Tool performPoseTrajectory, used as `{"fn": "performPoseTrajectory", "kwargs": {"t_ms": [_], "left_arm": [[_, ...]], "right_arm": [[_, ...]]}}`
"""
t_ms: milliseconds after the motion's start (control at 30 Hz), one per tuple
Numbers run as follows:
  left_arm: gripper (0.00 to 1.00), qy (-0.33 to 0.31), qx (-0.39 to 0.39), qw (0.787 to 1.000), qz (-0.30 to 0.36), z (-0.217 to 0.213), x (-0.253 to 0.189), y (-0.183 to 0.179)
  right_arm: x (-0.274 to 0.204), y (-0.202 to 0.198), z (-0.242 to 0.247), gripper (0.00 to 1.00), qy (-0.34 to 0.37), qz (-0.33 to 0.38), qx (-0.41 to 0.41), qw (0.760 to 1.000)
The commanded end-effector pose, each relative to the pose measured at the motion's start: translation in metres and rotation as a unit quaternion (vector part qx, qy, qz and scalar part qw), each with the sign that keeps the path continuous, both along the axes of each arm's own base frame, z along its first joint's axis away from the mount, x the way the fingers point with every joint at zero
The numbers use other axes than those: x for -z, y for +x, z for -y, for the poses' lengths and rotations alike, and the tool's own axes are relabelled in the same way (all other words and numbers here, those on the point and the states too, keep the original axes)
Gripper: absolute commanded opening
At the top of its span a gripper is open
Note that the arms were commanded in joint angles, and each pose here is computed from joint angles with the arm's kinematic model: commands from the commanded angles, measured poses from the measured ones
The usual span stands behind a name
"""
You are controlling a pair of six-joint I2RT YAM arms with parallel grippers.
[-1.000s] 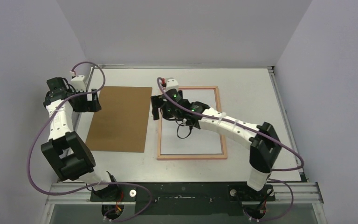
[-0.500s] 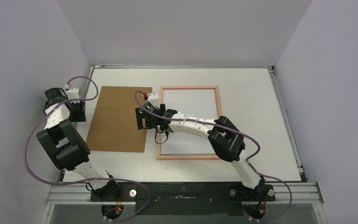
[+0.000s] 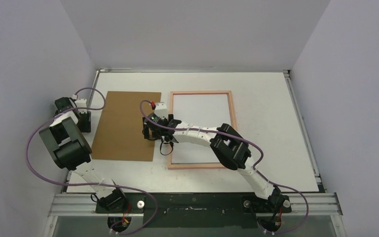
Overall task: Put the photo into the frame
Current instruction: Move the photo frame item to the center of the board.
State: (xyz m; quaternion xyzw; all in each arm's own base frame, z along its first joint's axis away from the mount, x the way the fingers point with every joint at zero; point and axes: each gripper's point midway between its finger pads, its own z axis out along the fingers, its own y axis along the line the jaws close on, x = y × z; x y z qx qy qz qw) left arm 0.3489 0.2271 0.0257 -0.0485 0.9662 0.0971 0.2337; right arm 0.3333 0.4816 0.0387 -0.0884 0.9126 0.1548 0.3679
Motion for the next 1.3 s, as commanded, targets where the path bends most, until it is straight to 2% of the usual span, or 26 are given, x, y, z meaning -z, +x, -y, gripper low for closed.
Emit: {"fn": "performPoseTrajectory", "kwargs": {"t_ms": [0,533,800,1267], "left_arm": [[0.42,0.018,0.009,1.000,0.018,-0.002,0.001,0.015],[0.36,-0.034,0.058,0.997,-0.028,0.036,0.034,-0.014],[0.28,-0.041,0.072,0.996,-0.042,0.045,0.042,-0.026],[0.21,-0.069,0.088,0.992,-0.050,0.059,0.046,-0.033]], "right_arm": [[-0.021,0.012,-0.009,0.91,0.018,0.027,0.028,0.999],[-0.003,0.010,-0.011,0.90,0.022,0.007,0.041,0.999],[-0.005,0.006,-0.020,0.90,0.080,-0.027,0.034,0.996],[-0.006,0.002,-0.047,0.90,0.119,-0.063,0.011,0.991]]}}
